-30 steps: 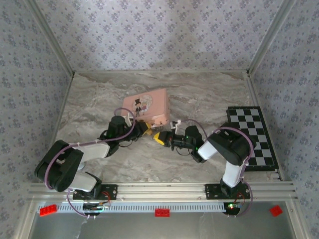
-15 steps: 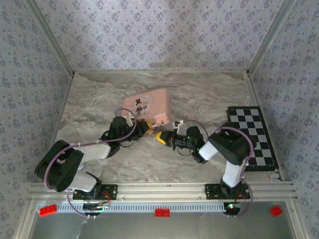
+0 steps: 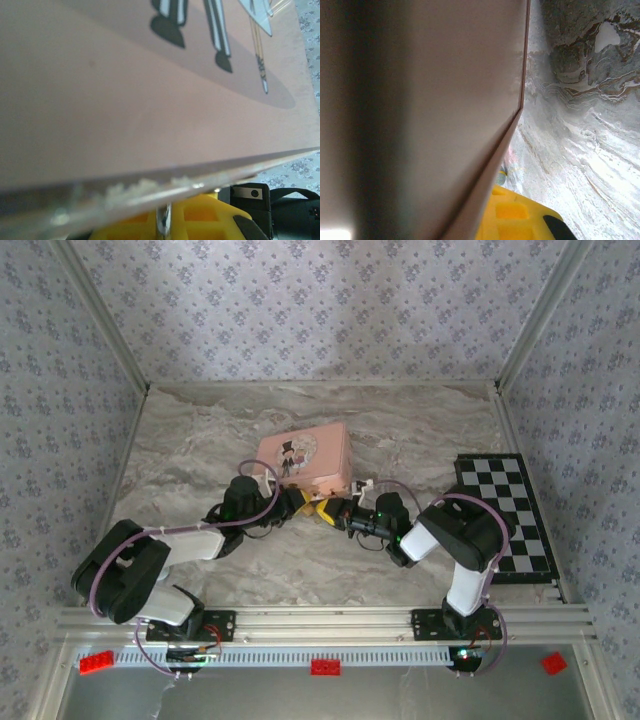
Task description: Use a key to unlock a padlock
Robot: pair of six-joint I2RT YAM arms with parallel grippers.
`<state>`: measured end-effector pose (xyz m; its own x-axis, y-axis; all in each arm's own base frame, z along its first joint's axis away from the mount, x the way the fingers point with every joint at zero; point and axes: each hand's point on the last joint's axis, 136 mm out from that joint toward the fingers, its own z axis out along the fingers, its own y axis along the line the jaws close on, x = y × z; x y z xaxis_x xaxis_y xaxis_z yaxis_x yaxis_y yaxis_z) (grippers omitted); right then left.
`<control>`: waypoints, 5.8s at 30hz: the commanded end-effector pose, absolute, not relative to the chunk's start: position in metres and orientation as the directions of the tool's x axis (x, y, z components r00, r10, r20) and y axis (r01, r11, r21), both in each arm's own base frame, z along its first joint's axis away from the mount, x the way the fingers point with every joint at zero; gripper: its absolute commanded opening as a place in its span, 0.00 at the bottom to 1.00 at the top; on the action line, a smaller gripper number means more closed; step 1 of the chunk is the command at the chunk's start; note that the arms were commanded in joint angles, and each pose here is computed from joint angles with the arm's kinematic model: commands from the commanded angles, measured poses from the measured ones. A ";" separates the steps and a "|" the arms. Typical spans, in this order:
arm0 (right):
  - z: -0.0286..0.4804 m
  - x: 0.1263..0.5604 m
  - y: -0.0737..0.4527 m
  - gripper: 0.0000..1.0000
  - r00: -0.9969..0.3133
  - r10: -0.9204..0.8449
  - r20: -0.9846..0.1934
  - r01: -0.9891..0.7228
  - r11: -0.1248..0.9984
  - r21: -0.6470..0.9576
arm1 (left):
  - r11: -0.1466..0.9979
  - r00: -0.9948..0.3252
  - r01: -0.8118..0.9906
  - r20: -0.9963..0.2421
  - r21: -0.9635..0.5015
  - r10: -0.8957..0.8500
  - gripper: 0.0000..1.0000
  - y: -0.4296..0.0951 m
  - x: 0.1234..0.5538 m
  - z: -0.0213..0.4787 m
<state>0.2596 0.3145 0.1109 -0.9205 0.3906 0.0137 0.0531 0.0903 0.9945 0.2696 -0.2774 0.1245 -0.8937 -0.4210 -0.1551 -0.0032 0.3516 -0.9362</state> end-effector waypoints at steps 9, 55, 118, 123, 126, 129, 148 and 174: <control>0.096 0.246 0.300 0.16 -0.917 0.400 -0.015 0.045 0.143 0.989 | 0.299 -0.857 0.023 -0.173 -0.954 -0.485 0.00 -0.271 0.290 0.143; 0.117 0.248 0.324 0.01 -0.934 0.358 -0.012 0.020 0.086 0.996 | 0.223 -0.880 0.039 -0.139 -0.974 -0.454 0.00 -0.291 0.275 0.153; 0.110 0.199 0.332 0.37 0.098 -0.444 -0.891 -0.691 0.613 -0.382 | 0.481 -0.847 -0.219 -0.079 -0.849 -0.526 0.00 -0.254 0.273 0.085; 0.106 0.205 0.340 0.34 0.102 -0.459 -0.882 -0.672 0.622 -0.402 | 0.487 -0.854 -0.220 -0.075 -0.846 -0.515 0.00 -0.255 0.271 0.083; 0.100 0.212 0.338 0.33 0.104 -0.479 -0.872 -0.641 0.638 -0.426 | 0.490 -0.856 -0.220 -0.074 -0.843 -0.512 0.00 -0.256 0.270 0.082; 0.096 0.215 0.340 0.33 0.106 -0.501 -0.859 -0.626 0.638 -0.449 | 0.486 -0.856 -0.215 -0.076 -0.847 -0.511 0.00 -0.257 0.270 0.083; 0.086 0.235 0.342 0.23 0.090 -0.532 -0.842 -0.563 0.670 -0.484 | 0.492 -0.860 -0.199 -0.089 -0.848 -0.502 0.00 -0.262 0.268 0.083; 0.086 0.250 0.336 0.09 0.016 -0.513 -0.858 -0.517 0.730 -0.446 | 0.483 -0.869 -0.175 -0.096 -0.858 -0.486 0.00 -0.268 0.269 0.087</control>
<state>0.2352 0.3418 0.0777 0.0591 -0.5470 -0.8351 -0.5718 0.6671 -0.4775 0.2780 -0.2528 0.0800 -0.8375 -0.5197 -0.1688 -0.1654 0.5355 -0.8282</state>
